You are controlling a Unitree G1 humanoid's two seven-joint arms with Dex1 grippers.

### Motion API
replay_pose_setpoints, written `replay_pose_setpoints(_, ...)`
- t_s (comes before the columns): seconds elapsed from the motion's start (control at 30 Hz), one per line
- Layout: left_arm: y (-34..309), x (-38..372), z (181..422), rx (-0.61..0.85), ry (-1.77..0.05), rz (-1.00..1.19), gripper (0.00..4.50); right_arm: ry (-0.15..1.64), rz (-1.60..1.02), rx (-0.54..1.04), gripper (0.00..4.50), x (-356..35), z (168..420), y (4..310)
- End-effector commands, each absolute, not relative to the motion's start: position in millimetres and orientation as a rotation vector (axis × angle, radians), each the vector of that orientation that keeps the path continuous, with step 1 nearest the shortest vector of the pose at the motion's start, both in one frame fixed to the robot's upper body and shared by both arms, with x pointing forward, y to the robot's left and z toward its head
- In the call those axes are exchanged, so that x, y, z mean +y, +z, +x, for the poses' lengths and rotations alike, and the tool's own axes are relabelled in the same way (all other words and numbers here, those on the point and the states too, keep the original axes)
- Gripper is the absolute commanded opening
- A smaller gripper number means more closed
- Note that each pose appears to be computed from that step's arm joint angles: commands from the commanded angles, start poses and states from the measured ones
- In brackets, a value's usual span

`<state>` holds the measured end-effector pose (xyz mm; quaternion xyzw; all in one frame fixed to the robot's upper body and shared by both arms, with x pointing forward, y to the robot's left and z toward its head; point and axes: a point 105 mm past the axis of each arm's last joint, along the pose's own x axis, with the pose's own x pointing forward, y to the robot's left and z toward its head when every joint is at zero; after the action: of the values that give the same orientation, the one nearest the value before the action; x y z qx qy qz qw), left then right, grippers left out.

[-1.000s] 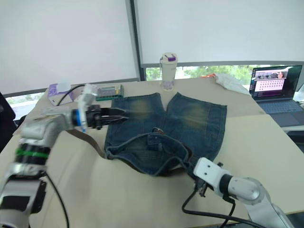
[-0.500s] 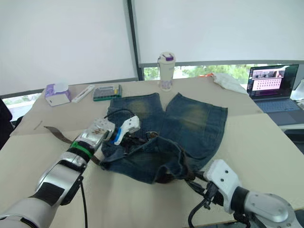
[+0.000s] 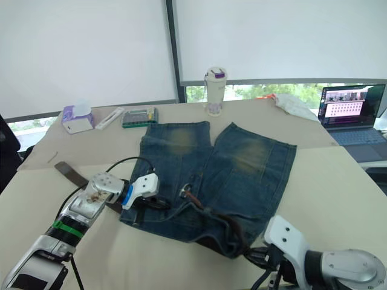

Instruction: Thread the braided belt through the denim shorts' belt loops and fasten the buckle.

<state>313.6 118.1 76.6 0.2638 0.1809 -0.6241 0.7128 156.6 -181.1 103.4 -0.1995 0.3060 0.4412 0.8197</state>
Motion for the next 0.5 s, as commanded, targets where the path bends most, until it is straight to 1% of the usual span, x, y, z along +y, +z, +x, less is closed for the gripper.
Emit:
replay_pose_setpoints(0.03,84,124,314,0.355,-1.320,0.588,0.00,0.864,-0.582,0.608,1.86,-200,168,103)
replay_pose_setpoints(0.07,84,125,310,0.355,-1.321,0.574,0.00,0.876,-0.541,0.578,2.16,-195,167,110)
replay_pose_setpoints(0.13,84,127,303,0.359,-1.327,0.549,0.00,0.924,-0.413,0.511,2.16,-181,163,125)
replay_pose_setpoints(0.23,80,133,298,0.373,-1.313,0.548,0.00,1.003,-0.294,0.413,2.16,-162,159,146)
replay_pose_setpoints(0.27,85,135,299,0.371,-1.277,0.484,0.00,1.022,-0.277,0.369,2.16,-156,162,154)
replay_pose_setpoints(0.3,90,138,302,0.364,-1.239,0.413,0.00,1.029,-0.274,0.330,1.91,-151,169,159)
replay_pose_setpoints(0.37,107,148,306,0.350,-1.150,0.205,0.00,1.007,-0.257,0.242,1.32,-140,193,169)
replay_pose_setpoints(0.4,111,151,305,0.351,-1.127,0.138,0.00,0.998,-0.251,0.218,0.97,-136,202,171)
replay_pose_setpoints(0.43,115,157,307,0.346,-1.084,0.076,0.00,0.984,-0.257,0.203,0.64,-130,214,170)
replay_pose_setpoints(0.5,119,170,308,0.336,-1.011,0.030,0.00,0.925,-0.360,0.222,0.02,-126,239,157)
